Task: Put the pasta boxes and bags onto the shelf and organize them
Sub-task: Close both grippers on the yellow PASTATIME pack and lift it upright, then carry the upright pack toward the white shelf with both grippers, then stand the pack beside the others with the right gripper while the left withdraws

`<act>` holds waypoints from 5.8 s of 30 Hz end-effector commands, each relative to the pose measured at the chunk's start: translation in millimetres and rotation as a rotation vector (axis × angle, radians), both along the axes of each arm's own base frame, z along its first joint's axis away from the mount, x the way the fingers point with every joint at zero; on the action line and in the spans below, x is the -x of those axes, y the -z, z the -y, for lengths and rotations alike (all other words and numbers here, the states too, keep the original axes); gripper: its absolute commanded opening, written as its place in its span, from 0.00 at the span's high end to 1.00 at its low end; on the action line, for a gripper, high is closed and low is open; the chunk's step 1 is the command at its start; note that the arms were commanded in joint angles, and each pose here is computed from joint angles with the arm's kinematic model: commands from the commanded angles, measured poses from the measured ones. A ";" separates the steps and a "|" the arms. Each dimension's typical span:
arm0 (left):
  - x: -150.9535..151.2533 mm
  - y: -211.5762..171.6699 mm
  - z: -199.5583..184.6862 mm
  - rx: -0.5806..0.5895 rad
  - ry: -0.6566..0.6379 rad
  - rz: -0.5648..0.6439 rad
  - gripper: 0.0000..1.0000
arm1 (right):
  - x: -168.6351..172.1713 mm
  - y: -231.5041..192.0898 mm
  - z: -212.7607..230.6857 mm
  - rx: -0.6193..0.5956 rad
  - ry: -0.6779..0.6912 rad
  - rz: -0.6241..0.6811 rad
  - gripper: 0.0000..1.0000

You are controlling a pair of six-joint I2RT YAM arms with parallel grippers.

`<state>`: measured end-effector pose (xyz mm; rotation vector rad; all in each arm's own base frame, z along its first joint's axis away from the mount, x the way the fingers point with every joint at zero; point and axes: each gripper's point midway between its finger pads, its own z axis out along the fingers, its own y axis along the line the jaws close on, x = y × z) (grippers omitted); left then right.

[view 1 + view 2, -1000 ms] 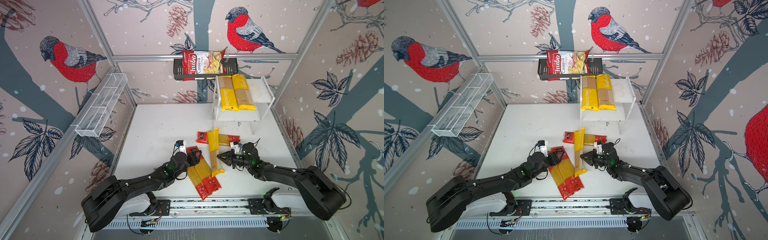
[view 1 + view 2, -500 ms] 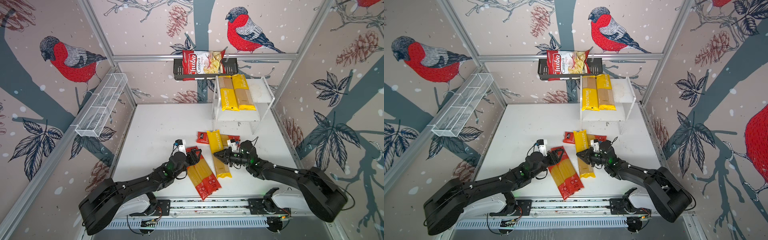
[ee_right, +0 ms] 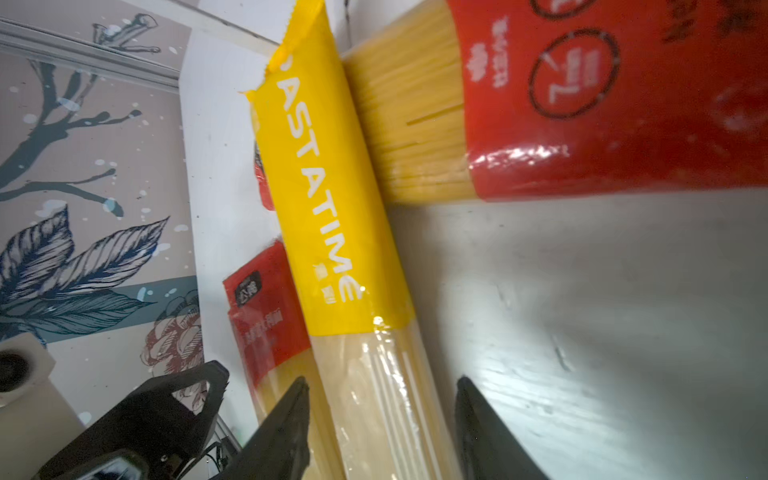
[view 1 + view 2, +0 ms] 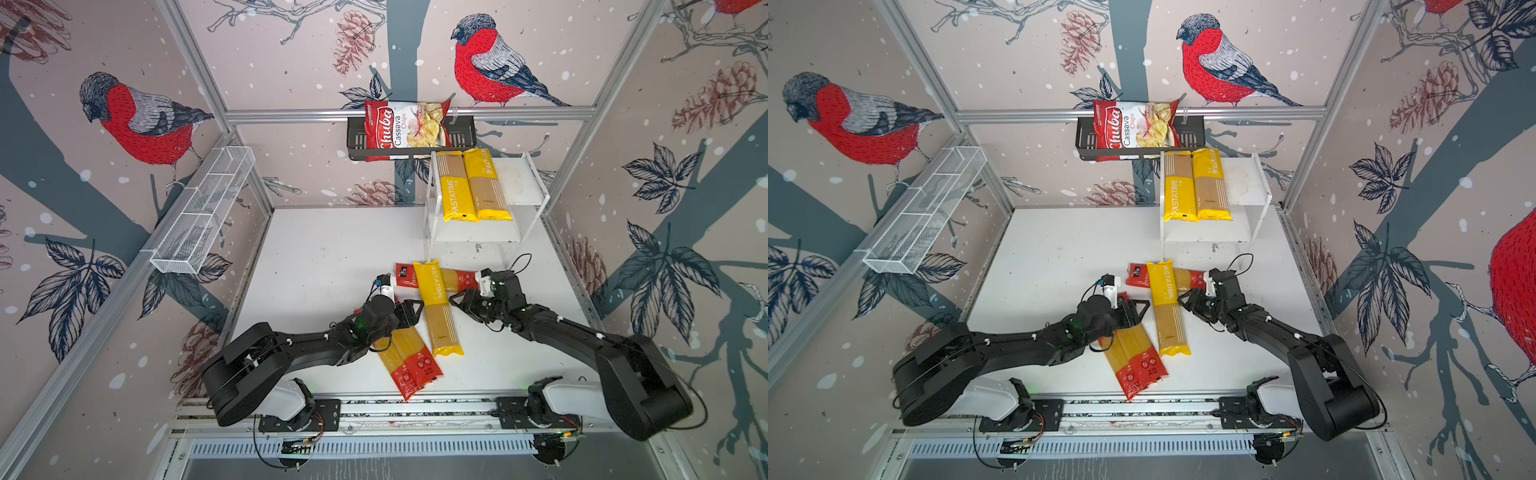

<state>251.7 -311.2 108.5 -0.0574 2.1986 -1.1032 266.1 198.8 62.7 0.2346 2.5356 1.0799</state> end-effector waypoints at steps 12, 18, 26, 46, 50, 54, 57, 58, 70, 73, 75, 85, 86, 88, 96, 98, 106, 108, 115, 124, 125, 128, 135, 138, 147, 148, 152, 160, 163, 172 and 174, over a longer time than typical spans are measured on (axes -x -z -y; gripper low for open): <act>5.0 24.2 7.7 0.046 0.030 -0.065 0.36 | 24.0 20.0 -51.9 -0.137 -0.208 0.009 0.47; 5.1 20.2 3.7 0.076 0.022 -0.060 0.36 | 23.2 -5.2 -67.3 -0.211 -0.234 0.071 0.68; 1.2 -23.2 -4.2 0.185 0.006 0.018 0.35 | 25.9 -31.1 -74.6 -0.260 -0.277 0.107 0.90; -8.1 -95.4 -38.6 0.379 0.006 0.122 0.21 | 67.9 -187.6 -105.4 -0.552 -0.453 0.387 0.92; -6.6 -114.9 -34.9 0.431 0.035 0.174 0.25 | 77.2 -203.4 -108.6 -0.579 -0.507 0.410 0.92; -6.4 -128.4 -29.4 0.453 0.068 0.215 0.32 | 84.9 -209.8 -110.6 -0.592 -0.546 0.418 0.92; -6.5 -134.7 -26.0 0.466 0.089 0.236 0.35 | 90.0 -213.8 -110.9 -0.595 -0.569 0.430 0.92; -6.5 -137.3 -25.3 0.470 0.095 0.246 0.36 | 90.5 -213.8 -110.7 -0.590 -0.573 0.433 0.92; -12.7 -153.2 -16.1 0.494 0.135 0.284 0.67 | 89.0 -205.5 -109.7 -0.569 -0.565 0.423 0.83; -14.3 -163.8 -18.8 0.515 0.127 0.311 0.74 | 90.5 -207.6 -107.8 -0.581 -0.558 0.433 0.73; -15.8 -172.8 -21.1 0.532 0.121 0.331 0.78 | 91.0 -205.4 -107.1 -0.575 -0.556 0.430 0.69; -34.4 -233.5 -54.9 0.624 0.002 0.505 0.87 | 81.7 -205.9 -83.6 -0.611 -0.446 0.449 0.36; -36.0 -243.0 -59.2 0.632 -0.019 0.539 0.87 | 82.9 -209.0 -81.3 -0.625 -0.439 0.460 0.31; -37.8 -260.6 -66.0 0.663 -0.056 0.596 0.86 | 85.8 -214.5 -79.0 -0.645 -0.429 0.477 0.27; -42.6 -314.9 -79.3 0.848 -0.133 0.718 0.86 | 81.0 -217.9 -69.8 -0.677 -0.276 0.533 0.26; -42.3 -322.2 -75.6 0.863 -0.133 0.732 0.86 | 79.2 -215.8 -70.0 -0.675 -0.258 0.533 0.26; -41.4 -327.9 -61.0 0.874 -0.134 0.722 0.86 | 65.2 -214.5 -64.1 -0.662 -0.159 0.526 0.24; -39.4 -328.9 -57.0 0.880 -0.134 0.724 0.86 | 65.0 -221.9 -65.0 -0.701 -0.153 0.534 0.24; -33.7 -329.4 -49.4 0.926 -0.148 0.720 0.85 | 64.4 -261.0 -70.4 -0.796 -0.108 0.642 0.27; -33.2 -327.5 -45.2 0.924 -0.149 0.706 0.82 | 53.9 -277.5 -58.1 -0.858 0.005 0.699 0.45; -34.2 -326.0 -44.8 0.923 -0.152 0.700 0.82 | 54.0 -277.5 -58.7 -0.861 0.003 0.700 0.46; -34.9 -323.4 -42.0 0.937 -0.147 0.692 0.82 | 54.5 -277.8 -60.3 -0.873 0.000 0.701 0.46; -36.3 -316.0 -28.8 0.952 -0.118 0.662 0.81 | 50.6 -276.2 -61.9 -0.850 0.012 0.721 0.52; -37.6 -314.7 -25.5 0.964 -0.112 0.652 0.81 | 48.8 -272.9 -65.6 -0.834 0.004 0.719 0.58; -36.7 -316.8 -19.4 0.961 -0.089 0.644 0.70 | 45.1 -279.6 -64.1 -0.819 0.013 0.750 0.75; -36.4 -317.2 -19.4 0.959 -0.088 0.644 0.67 | 45.1 -281.4 -63.6 -0.818 0.014 0.753 0.77; -34.0 -318.4 -18.6 0.956 -0.076 0.643 0.55 | 47.1 -296.6 -57.6 -0.825 0.022 0.788 0.82; -31.3 -319.9 -11.2 0.960 -0.032 0.634 0.39 | 42.8 -325.3 -43.5 -0.834 0.044 0.846 0.85; -30.2 -318.3 -5.2 0.948 -0.006 0.619 0.33 | 39.5 -345.0 -35.6 -0.856 0.050 0.870 0.86; -24.5 -296.2 10.0 0.884 0.044 0.562 0.28 | 17.6 -401.0 10.6 -0.879 0.172 0.949 0.88; -25.9 -287.0 13.7 0.852 0.049 0.541 0.28 | 9.2 -412.1 23.5 -0.840 0.216 0.964 0.88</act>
